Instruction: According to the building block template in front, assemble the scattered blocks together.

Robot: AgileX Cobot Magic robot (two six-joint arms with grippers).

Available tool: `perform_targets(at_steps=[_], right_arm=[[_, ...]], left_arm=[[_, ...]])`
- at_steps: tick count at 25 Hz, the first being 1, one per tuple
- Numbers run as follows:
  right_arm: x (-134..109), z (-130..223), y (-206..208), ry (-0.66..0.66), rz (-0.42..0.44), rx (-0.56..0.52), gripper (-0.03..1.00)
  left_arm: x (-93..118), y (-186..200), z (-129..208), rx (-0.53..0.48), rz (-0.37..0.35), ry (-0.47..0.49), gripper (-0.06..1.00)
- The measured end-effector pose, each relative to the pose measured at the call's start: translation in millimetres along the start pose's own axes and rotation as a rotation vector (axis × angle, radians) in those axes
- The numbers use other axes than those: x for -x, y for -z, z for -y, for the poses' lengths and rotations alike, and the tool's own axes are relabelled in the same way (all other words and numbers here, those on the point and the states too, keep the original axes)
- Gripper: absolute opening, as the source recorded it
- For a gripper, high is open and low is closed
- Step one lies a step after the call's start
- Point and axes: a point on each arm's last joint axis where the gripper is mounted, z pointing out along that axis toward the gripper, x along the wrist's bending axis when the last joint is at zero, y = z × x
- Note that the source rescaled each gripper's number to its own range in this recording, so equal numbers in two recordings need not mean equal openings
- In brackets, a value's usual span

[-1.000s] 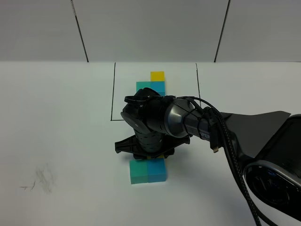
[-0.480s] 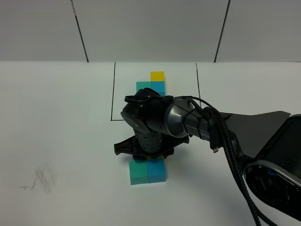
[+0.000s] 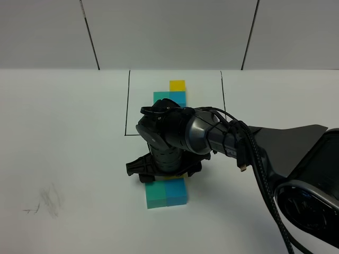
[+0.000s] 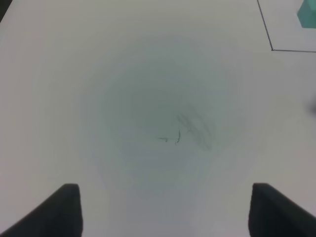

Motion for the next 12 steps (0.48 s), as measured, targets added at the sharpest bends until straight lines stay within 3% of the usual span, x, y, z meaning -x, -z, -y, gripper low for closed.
perform_targets(at_steps=[6,12], right_arm=[[0.3,-4.8,15.2,0.016,-0.024,0.043,0.79],[15.8,-24.7,80.8,0.094,0.008,0.269,0.79]], left_arm=[[0.0,0.0,0.0,0.000,0.000,0.000,0.52],[0.0,0.0,0.0,0.000,0.000,0.000,0.52]])
